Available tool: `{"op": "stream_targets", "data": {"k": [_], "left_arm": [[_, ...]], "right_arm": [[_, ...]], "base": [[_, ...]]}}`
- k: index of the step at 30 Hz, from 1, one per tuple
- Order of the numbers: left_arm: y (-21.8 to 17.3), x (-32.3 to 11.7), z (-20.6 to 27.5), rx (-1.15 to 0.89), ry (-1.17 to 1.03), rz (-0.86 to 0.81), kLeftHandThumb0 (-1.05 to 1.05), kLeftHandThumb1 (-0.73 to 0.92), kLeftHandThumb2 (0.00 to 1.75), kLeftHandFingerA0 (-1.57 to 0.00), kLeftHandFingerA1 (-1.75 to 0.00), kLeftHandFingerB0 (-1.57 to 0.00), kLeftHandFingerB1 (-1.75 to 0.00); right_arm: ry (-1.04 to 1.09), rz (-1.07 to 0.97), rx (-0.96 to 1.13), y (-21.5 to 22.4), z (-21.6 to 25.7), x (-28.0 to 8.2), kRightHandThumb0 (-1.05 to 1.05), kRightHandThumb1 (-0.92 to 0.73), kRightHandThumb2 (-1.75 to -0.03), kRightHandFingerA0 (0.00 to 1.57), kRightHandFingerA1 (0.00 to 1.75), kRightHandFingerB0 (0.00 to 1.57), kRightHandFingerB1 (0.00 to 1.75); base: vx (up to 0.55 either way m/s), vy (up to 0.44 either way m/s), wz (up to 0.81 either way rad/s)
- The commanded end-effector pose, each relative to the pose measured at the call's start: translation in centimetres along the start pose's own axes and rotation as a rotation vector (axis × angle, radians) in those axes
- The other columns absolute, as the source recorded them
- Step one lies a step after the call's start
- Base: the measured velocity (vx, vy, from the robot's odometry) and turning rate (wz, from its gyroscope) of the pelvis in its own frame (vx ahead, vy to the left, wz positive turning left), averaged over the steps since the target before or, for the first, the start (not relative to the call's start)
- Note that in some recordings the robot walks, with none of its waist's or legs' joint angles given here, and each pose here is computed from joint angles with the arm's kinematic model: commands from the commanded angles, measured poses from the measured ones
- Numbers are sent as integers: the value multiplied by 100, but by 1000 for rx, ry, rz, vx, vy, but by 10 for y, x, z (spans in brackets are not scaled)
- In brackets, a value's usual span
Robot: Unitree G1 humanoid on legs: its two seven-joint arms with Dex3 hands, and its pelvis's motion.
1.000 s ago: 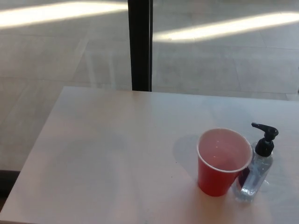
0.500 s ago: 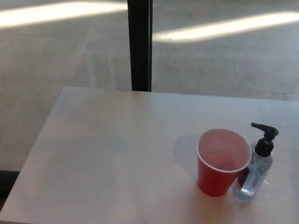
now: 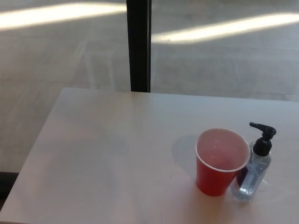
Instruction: The robot uses its right hand fist to press the hand soap kept in the middle of the table to get liquid hand soap out
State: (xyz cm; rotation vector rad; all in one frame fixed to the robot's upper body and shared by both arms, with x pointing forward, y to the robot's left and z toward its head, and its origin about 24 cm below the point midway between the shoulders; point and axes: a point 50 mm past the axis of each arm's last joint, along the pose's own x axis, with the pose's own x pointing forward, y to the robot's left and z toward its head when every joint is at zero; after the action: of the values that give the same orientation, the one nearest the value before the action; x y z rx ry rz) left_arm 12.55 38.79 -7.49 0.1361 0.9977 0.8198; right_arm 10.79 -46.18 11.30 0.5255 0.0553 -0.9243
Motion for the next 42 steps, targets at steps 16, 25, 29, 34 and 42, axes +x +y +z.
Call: {"op": "stream_targets", "data": {"k": [16, 25, 29, 34, 42], "left_arm": [[15, 1, 1, -17, -3, 31, -54, 92, 134, -51, -96, -32, -83], [17, 0, -4, 5, 10, 36, -51, 92, 133, -43, -87, -22, -72], [19, -1, -6, -18, 8, 34, -53, 92, 133, -43, -89, -22, -74], [19, 0, -7, -26, 15, 38, -52, 92, 132, -40, -87, -22, -74], [20, 0, -5, -25, 20, 49, -52, 92, 131, -43, -89, -25, -76]], "right_arm": [[227, -615, -94, -100, -117, -51, -35, -32, -134, 85, 152, 69, 109], [354, -497, -154, -97, -146, -71, -35, -40, -140, 79, 140, 65, 120], [434, -427, -197, -101, -156, -68, -39, -48, -116, 86, 104, 68, 91], [448, -365, -167, -91, -155, -70, -38, -46, -117, 68, 117, 20, 75], [459, -349, -183, -94, -159, -68, -36, -46, -114, 65, 87, 16, 62]], "base": [[0, 0, 0], [0, 0, 0], [0, 0, 0], [0, 0, 0], [0, 0, 0]]}}
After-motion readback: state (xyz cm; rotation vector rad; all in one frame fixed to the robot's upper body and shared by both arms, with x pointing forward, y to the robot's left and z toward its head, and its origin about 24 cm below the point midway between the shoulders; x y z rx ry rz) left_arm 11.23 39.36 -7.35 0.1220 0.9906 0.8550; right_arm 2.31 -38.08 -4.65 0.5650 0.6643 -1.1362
